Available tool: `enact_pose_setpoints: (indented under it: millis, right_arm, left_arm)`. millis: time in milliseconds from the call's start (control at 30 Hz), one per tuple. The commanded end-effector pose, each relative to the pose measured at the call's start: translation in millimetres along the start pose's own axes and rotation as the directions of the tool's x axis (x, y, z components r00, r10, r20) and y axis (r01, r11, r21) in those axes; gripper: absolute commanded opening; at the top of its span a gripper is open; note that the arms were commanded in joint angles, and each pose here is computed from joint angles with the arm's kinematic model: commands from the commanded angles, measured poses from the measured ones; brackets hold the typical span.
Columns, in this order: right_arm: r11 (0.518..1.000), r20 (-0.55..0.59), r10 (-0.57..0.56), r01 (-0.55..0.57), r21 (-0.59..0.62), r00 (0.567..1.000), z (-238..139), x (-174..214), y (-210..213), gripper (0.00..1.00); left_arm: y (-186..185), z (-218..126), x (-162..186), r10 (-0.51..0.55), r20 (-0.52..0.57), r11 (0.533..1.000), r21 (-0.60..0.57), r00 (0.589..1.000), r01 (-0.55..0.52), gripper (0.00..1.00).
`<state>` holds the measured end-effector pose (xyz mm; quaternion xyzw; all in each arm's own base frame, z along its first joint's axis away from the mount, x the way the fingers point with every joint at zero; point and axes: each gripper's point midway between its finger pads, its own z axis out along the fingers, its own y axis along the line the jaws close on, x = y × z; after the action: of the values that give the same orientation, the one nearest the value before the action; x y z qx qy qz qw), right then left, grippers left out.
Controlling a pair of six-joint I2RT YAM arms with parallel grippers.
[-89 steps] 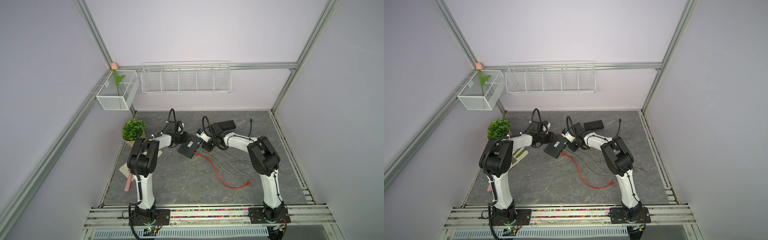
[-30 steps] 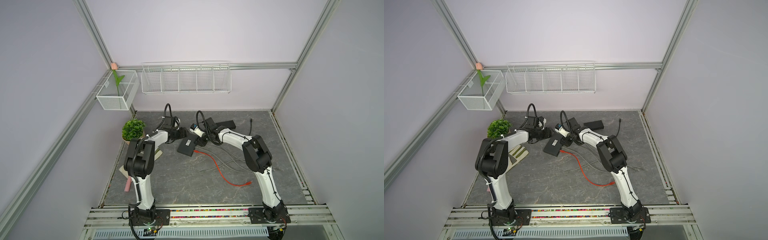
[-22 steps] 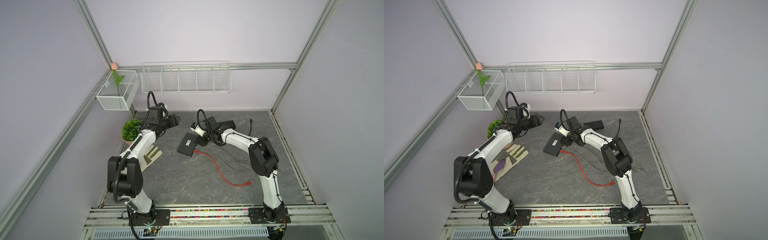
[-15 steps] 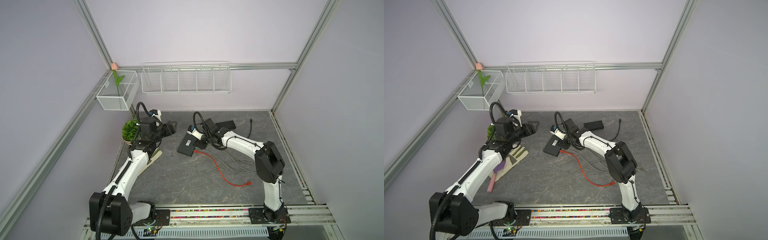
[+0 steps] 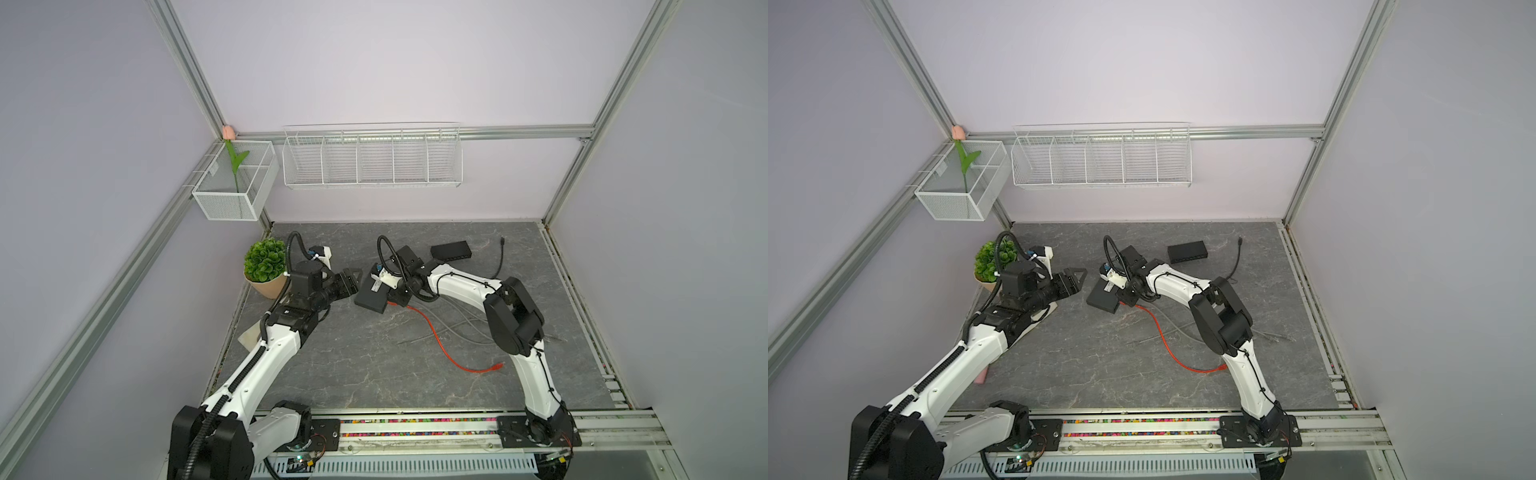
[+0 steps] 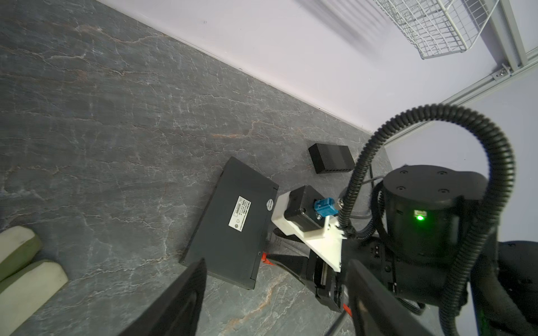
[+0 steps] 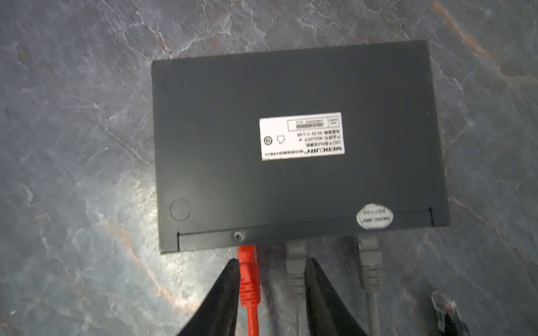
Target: Insert the plug into the switch port
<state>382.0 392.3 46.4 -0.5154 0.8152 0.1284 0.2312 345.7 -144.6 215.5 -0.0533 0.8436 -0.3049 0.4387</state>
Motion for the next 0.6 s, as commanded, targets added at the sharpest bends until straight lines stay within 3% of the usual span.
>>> enact_pose_setpoints:
  millis: [0,367,567]
  right_arm:
    - [0.999,-0.040,-0.002,0.001,-0.033,0.999,11,3,5,0.40]
    - [0.997,-0.028,-0.003,0.001,-0.073,1.000,40,-23,5,0.40]
    - [0.999,0.048,0.026,-0.025,-0.024,0.998,60,-69,-15,0.42]
  left_arm:
    - [0,-1,-4,-0.005,0.030,1.000,0.005,1.000,0.005,0.76]
    - [0,-4,-13,0.013,0.075,1.000,-0.006,0.997,-0.012,0.77]
    - [5,-15,-26,-0.001,0.137,1.000,-0.018,0.991,0.004,0.77]
